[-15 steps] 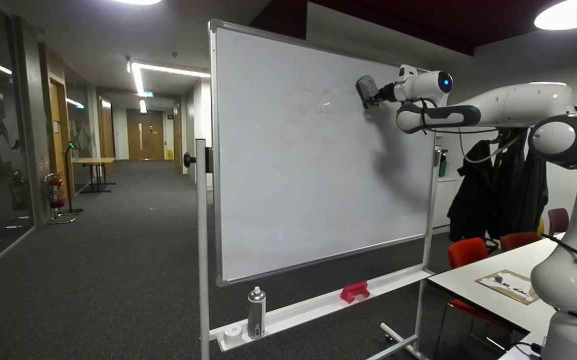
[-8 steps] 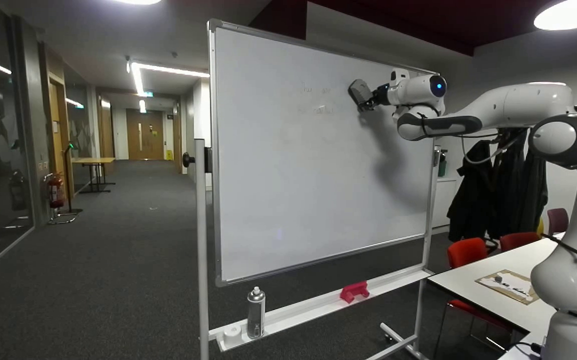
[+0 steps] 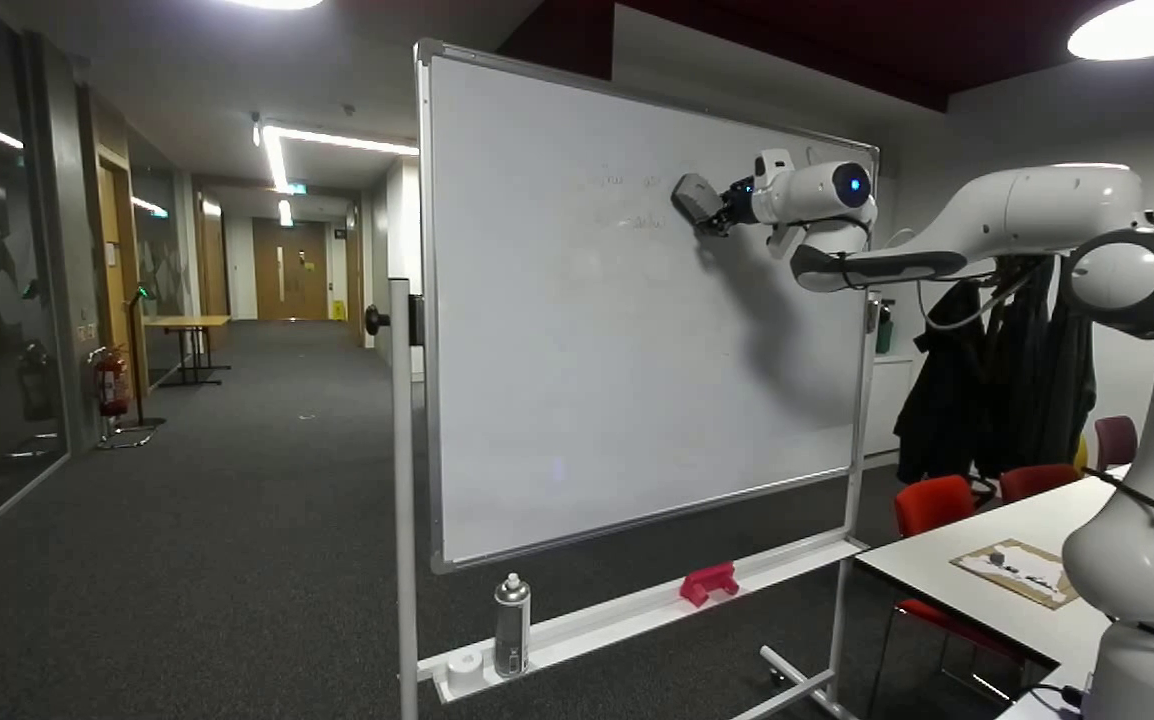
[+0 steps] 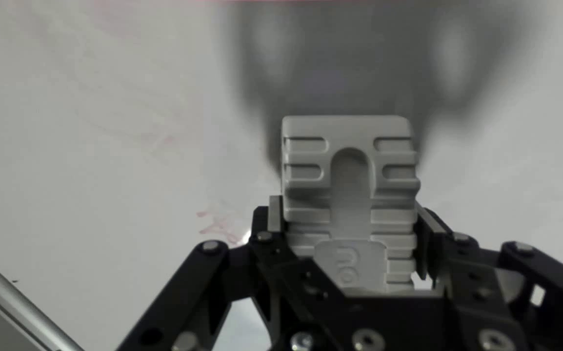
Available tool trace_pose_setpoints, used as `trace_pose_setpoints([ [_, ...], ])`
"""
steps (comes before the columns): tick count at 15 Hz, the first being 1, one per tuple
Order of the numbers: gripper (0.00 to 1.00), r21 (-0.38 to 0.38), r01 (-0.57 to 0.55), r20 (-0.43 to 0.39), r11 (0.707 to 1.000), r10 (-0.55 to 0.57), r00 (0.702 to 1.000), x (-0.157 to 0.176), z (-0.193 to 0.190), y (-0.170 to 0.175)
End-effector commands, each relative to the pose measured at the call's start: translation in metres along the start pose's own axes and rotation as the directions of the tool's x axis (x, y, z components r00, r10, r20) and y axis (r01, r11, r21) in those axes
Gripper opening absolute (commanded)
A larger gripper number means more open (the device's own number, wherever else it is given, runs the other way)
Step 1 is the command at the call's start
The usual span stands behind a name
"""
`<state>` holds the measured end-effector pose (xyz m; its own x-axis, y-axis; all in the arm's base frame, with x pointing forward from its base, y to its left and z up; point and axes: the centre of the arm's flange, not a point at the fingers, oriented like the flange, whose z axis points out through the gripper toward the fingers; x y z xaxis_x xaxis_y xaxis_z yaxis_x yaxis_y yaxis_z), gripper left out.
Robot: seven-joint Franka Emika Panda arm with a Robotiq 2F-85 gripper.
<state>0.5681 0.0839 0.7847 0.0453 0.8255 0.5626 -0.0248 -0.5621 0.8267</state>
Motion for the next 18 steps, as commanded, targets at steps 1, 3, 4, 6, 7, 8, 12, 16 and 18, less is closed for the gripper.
trace_pose_setpoints([
  [1,0.35,0.027,0.046,-0.008,0.999,-0.045,0.999,0.004,0.011,-0.055],
  [3,0.35,0.028,0.061,-0.011,0.998,-0.061,0.998,0.007,0.012,-0.062],
  [4,0.35,0.026,0.061,-0.009,0.998,-0.061,0.998,0.008,0.013,-0.06],
  [6,0.35,0.006,0.035,0.005,0.999,-0.035,0.999,0.01,0.016,-0.044],
  [7,0.35,-0.004,0.014,0.022,1.0,-0.014,1.0,0.009,0.016,-0.031],
  [8,0.35,-0.012,-0.001,0.034,1.0,0.002,0.999,0.009,0.017,-0.022],
  [12,0.35,-0.043,-0.136,0.068,0.99,0.139,0.988,0.002,0.017,0.023],
  [16,0.35,-0.075,-0.285,0.101,0.956,0.292,0.951,-0.018,0.02,0.063],
  [18,0.35,-0.095,-0.338,0.116,0.936,0.348,0.93,-0.029,0.02,0.081],
])
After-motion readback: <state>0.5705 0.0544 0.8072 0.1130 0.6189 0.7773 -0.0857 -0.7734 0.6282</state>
